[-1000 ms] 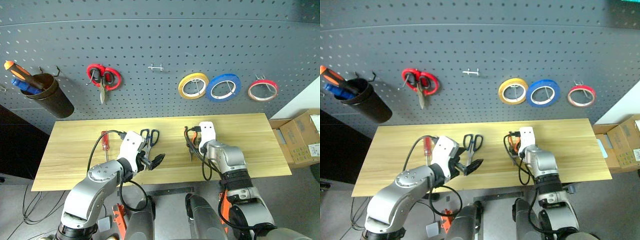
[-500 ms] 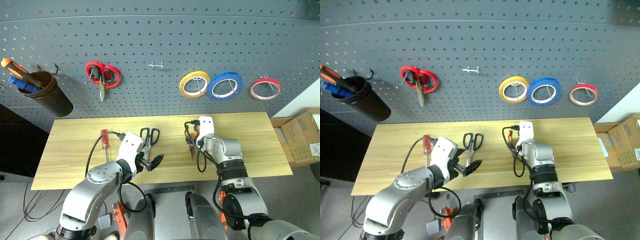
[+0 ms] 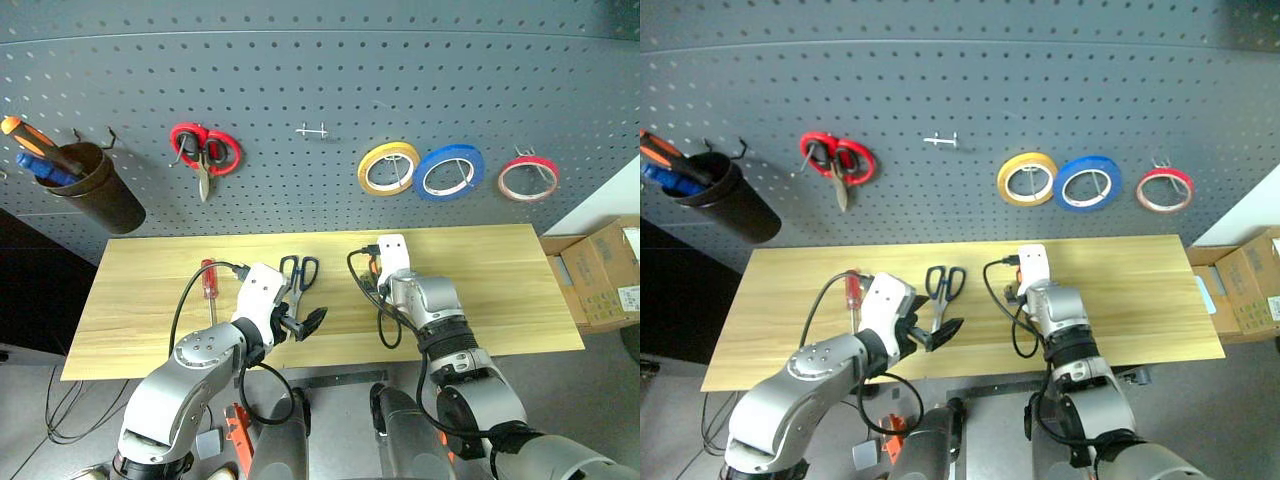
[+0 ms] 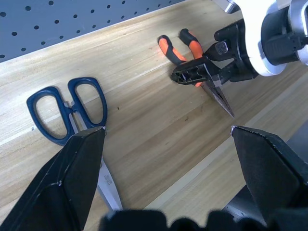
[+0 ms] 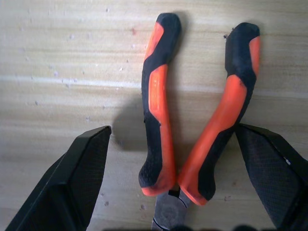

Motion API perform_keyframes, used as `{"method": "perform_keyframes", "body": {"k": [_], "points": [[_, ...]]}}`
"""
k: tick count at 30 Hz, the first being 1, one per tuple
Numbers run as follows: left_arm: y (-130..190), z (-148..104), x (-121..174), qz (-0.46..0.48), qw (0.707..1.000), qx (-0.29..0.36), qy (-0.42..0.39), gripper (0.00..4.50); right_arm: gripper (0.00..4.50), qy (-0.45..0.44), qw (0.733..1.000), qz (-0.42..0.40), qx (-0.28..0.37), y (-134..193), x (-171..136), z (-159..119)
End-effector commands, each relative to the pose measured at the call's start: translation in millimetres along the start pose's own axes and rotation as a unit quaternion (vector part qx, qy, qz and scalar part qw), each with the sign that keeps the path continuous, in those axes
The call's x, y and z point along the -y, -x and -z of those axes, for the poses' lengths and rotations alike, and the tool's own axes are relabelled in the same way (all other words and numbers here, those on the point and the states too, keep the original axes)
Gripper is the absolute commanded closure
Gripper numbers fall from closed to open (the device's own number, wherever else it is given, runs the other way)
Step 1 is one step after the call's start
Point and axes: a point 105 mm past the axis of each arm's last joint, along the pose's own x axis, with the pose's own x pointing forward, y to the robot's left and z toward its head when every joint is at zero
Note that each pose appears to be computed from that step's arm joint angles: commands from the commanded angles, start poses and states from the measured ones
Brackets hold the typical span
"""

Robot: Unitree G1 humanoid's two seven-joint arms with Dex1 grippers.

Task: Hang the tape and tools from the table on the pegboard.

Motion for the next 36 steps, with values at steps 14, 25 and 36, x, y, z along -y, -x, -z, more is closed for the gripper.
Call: {"method": "perform_keyframes", "body": {"k": [14, 25, 36], "points": [[2.7, -5.8, 1.6, -0.006, 1.0, 0.026, -0.003, 0.0, 0.42, -0.017, 0.996, 0.02, -0.084, -4.0, 10.4, 31.5], [0.4, -8.3, 1.2, -0.003, 0.999, 0.032, -0.004, 0.0, 2.76, -0.039, 0.995, 0.019, -0.095, -5.1, 9.0, 38.5], [-0.6, -19.1, -1.4, 0.002, 0.999, 0.051, -0.003, 0.0, 2.76, -0.008, 0.999, -0.044, 0.003, 12.6, 2.3, 6.6]]}}
